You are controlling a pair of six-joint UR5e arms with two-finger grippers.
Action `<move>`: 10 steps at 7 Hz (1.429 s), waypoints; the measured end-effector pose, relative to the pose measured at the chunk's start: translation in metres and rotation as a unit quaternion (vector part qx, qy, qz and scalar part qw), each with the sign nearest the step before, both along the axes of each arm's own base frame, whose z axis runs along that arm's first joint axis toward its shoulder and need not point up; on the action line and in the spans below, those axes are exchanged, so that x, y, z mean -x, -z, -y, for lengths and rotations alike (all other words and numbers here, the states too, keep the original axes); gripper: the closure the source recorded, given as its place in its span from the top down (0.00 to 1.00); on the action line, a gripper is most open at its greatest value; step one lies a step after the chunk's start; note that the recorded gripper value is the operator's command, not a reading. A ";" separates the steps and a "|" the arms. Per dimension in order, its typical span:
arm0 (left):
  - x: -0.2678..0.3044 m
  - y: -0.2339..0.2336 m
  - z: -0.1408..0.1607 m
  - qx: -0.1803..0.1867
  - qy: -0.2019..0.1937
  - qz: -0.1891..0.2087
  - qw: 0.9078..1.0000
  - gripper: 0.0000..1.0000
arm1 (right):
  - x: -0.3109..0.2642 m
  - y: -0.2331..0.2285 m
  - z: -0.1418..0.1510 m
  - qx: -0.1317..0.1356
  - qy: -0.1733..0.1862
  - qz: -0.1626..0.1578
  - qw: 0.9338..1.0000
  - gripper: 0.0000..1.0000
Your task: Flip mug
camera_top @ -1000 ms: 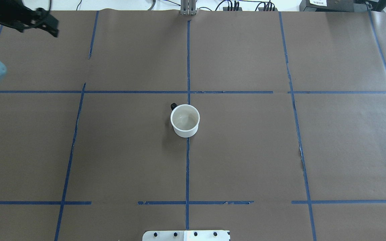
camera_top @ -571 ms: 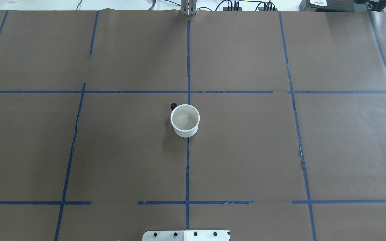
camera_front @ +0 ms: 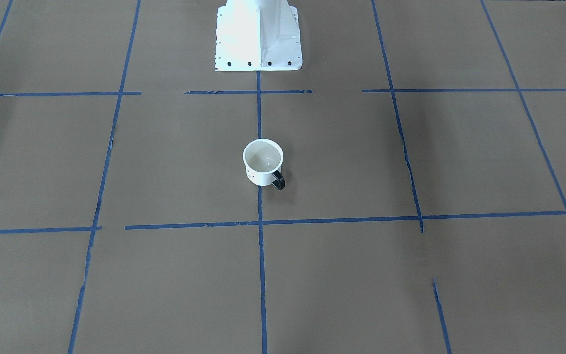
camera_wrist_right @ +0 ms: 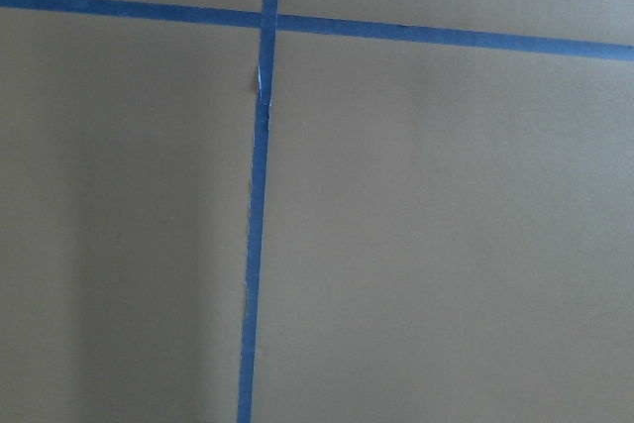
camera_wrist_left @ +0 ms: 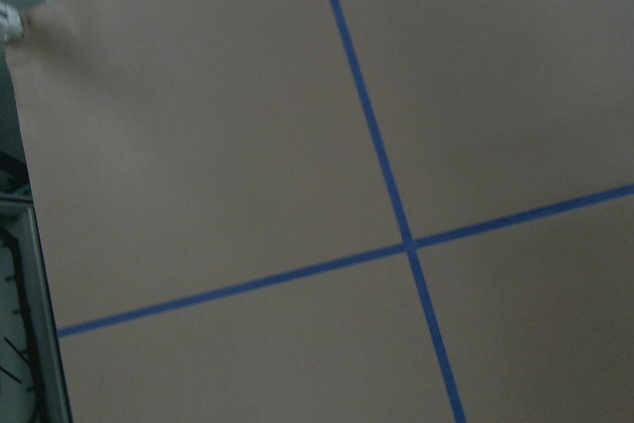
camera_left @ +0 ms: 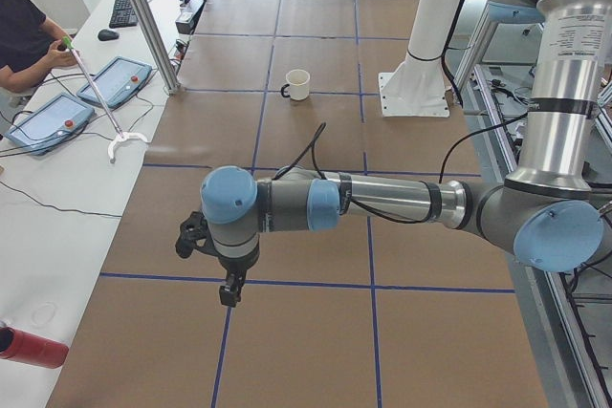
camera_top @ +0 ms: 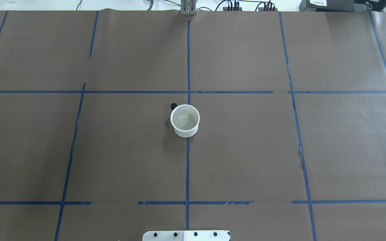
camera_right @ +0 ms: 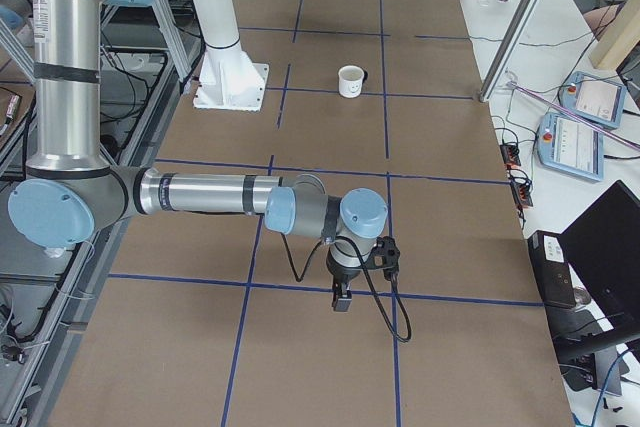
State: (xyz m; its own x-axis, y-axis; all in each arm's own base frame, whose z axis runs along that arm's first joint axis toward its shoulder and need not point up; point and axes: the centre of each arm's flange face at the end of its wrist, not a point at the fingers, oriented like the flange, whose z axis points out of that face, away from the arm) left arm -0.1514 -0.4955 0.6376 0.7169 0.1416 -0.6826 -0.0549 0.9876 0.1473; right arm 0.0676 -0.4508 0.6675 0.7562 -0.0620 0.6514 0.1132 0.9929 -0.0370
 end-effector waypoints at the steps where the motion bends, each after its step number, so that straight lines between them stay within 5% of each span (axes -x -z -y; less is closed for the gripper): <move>1: -0.001 -0.010 -0.007 0.031 0.008 -0.011 0.999 1.00 | 0.000 0.000 0.000 0.000 0.000 0.000 1.000 1.00; 3: -0.011 -0.011 -0.009 0.058 0.014 -0.017 0.998 1.00 | 0.000 0.000 0.000 0.000 0.000 0.000 1.000 1.00; 10: -0.063 -0.012 -0.007 0.037 -0.033 -0.029 0.998 1.00 | 0.000 0.000 0.000 0.000 0.000 0.000 1.000 1.00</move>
State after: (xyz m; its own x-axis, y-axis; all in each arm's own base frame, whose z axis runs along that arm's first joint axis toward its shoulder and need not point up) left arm -0.0889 -0.4881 0.6495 0.6671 0.1353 -0.7326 -0.1145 0.9903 0.0787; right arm 0.0676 -0.4508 0.6676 0.7562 -0.0618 0.6515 0.1132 0.9929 -0.0372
